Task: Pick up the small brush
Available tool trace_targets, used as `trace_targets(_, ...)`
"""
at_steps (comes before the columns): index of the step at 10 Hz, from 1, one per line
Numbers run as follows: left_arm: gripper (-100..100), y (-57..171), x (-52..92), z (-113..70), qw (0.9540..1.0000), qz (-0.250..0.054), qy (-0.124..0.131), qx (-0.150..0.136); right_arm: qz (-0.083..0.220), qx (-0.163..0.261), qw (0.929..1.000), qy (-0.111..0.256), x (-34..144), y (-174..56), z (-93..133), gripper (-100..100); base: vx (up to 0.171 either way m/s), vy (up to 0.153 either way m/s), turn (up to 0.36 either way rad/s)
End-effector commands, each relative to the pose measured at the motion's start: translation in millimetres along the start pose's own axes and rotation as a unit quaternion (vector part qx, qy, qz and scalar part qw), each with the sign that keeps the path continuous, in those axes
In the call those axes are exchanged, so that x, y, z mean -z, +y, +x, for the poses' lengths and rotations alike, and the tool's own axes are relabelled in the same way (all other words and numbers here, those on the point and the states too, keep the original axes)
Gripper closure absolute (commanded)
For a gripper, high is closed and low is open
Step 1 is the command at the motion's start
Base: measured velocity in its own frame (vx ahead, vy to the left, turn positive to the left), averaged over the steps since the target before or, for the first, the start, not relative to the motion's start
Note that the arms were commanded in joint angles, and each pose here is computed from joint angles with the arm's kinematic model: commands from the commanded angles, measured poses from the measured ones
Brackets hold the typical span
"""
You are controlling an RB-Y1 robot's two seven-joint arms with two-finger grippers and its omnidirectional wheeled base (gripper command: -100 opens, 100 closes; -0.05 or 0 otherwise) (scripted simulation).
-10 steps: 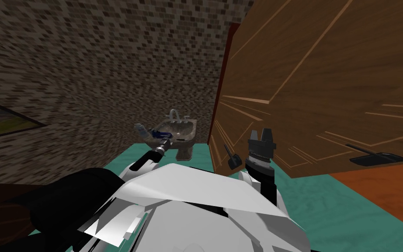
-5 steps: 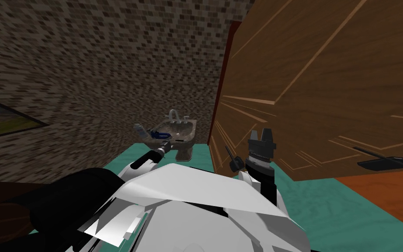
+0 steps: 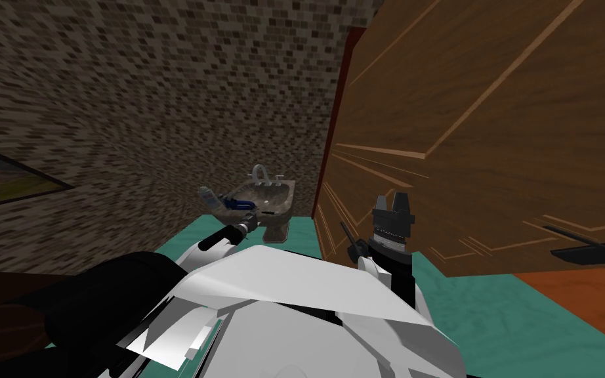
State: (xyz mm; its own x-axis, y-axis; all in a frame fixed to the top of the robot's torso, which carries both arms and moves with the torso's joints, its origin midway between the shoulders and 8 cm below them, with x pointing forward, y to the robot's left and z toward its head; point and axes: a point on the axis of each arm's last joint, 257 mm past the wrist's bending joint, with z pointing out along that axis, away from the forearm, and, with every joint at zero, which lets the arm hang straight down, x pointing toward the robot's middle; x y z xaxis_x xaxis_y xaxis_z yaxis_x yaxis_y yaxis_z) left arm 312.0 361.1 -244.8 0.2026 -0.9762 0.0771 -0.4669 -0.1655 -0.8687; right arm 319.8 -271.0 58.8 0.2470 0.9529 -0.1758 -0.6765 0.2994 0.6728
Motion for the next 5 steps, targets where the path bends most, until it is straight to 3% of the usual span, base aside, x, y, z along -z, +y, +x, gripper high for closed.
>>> trace_targets(1, -100, 10, -0.6, 2.2, 0.9997, -0.025, 0.006, 0.003, 0.000, 0.000, 1.0000, 0.000, 0.0, 0, 0, 0, 0.055, -0.008, 0.036)
trace_targets(5, -100, 28, 1.1, 8.3, 0.9968, -0.078, 0.020, 0.002, 0.000, 0.000, 1.0000, 0.000, 0.0, 0, 0, 0, 0.072, -0.010, 0.034)
